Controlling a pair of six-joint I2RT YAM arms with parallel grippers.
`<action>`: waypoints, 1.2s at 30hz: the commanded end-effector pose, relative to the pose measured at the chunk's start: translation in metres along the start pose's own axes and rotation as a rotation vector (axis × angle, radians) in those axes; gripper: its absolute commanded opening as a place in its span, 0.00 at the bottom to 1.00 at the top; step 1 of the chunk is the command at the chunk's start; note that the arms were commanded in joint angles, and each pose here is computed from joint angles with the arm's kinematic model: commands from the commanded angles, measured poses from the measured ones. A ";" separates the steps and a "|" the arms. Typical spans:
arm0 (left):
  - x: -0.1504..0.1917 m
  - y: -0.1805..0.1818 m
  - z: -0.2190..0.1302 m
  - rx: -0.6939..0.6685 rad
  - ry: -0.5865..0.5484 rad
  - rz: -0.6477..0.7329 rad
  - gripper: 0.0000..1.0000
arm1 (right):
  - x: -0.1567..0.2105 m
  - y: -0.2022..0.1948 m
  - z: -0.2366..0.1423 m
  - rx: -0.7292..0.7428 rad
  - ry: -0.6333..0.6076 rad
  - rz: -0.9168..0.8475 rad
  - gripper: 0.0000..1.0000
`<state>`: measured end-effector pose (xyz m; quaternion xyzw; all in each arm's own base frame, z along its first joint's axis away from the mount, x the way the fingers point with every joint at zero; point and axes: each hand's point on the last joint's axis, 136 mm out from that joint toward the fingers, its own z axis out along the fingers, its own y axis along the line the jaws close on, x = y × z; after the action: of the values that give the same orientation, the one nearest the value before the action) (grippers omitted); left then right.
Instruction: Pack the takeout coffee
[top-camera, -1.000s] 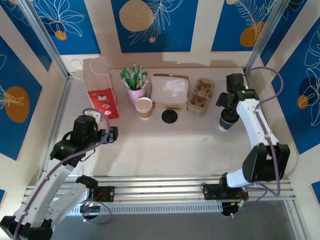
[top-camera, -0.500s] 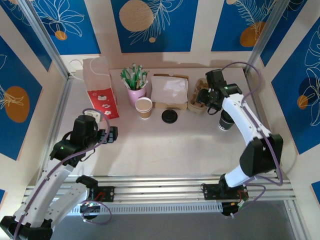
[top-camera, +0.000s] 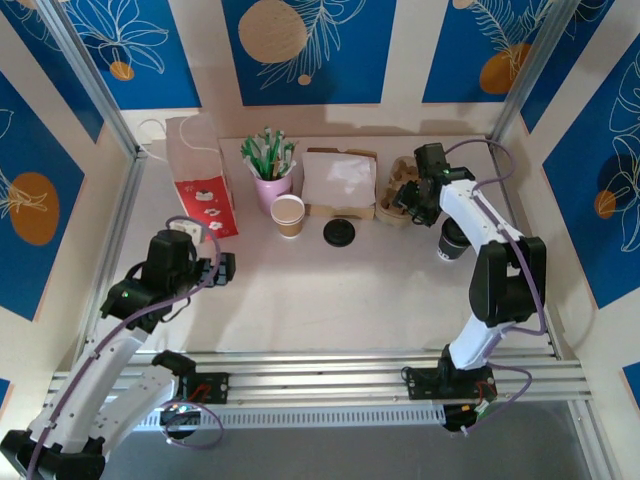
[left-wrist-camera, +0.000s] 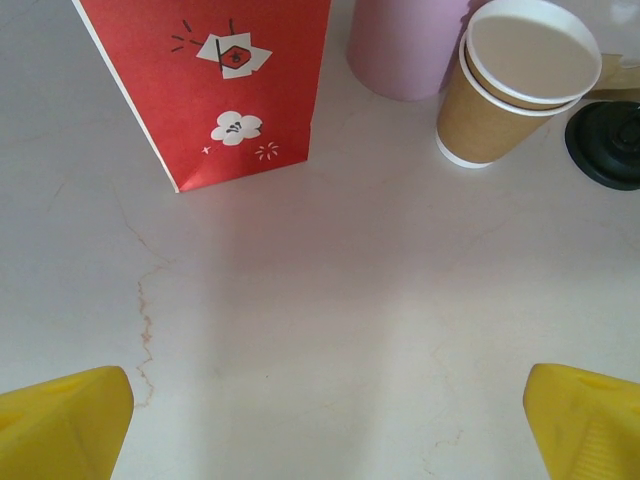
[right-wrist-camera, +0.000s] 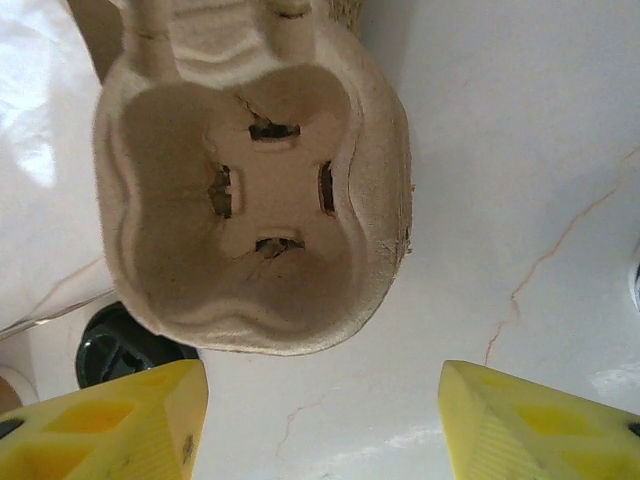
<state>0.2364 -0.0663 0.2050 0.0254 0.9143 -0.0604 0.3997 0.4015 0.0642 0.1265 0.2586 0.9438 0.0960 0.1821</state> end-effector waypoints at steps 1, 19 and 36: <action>0.002 0.005 0.003 -0.021 0.002 0.008 1.00 | 0.001 0.003 0.009 -0.008 0.023 0.018 0.62; 0.001 0.004 0.006 -0.021 0.009 0.012 1.00 | -0.009 0.004 0.025 0.024 0.005 -0.011 0.50; 0.002 0.004 0.007 -0.021 0.013 0.012 1.00 | -0.008 0.006 0.024 -0.021 -0.009 0.022 0.40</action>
<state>0.2378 -0.0668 0.2002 0.0268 0.9181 -0.0571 0.3912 0.4176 0.0651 0.1034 0.2623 0.9440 0.0906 0.1785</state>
